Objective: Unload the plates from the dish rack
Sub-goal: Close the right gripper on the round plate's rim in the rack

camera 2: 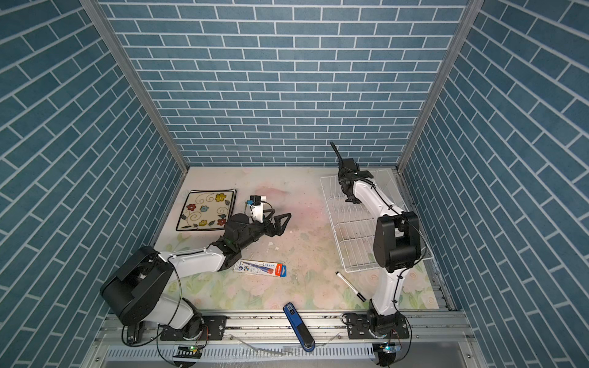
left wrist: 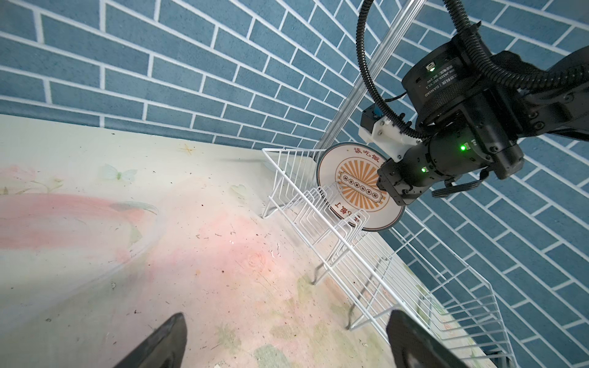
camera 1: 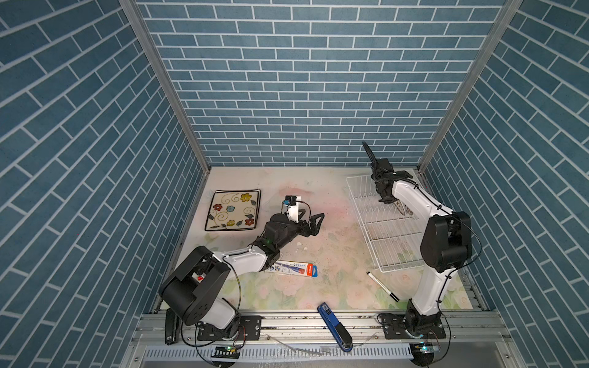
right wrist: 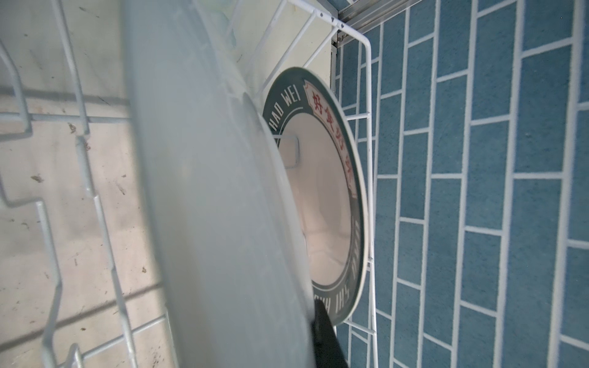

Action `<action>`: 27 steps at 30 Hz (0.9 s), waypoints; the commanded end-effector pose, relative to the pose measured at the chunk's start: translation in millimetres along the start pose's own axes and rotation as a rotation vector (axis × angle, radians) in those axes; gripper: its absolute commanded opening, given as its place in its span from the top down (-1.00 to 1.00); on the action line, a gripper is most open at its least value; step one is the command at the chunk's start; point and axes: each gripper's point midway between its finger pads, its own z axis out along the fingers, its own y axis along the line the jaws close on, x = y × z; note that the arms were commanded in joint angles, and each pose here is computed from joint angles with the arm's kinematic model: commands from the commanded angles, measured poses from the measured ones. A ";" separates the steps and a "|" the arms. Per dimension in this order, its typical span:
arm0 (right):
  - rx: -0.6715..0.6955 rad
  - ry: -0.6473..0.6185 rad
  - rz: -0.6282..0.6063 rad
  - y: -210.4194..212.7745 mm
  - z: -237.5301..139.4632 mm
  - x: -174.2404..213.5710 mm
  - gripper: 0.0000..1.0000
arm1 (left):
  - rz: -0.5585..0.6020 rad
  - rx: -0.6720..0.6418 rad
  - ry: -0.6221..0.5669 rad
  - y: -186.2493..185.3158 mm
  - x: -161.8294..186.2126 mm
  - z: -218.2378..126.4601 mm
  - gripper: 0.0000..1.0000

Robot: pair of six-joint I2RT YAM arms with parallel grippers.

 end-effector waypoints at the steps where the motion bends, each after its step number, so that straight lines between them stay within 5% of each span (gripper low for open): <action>1: 0.063 -0.033 0.016 -28.5 -20.4 -0.6 1.00 | 0.002 0.004 -0.008 -3.9 -1.2 -5.0 -0.99; 27: 0.029 -0.122 0.088 -44.0 -58.6 -2.3 1.00 | 0.009 -0.043 0.012 -3.7 -4.4 -21.4 -0.99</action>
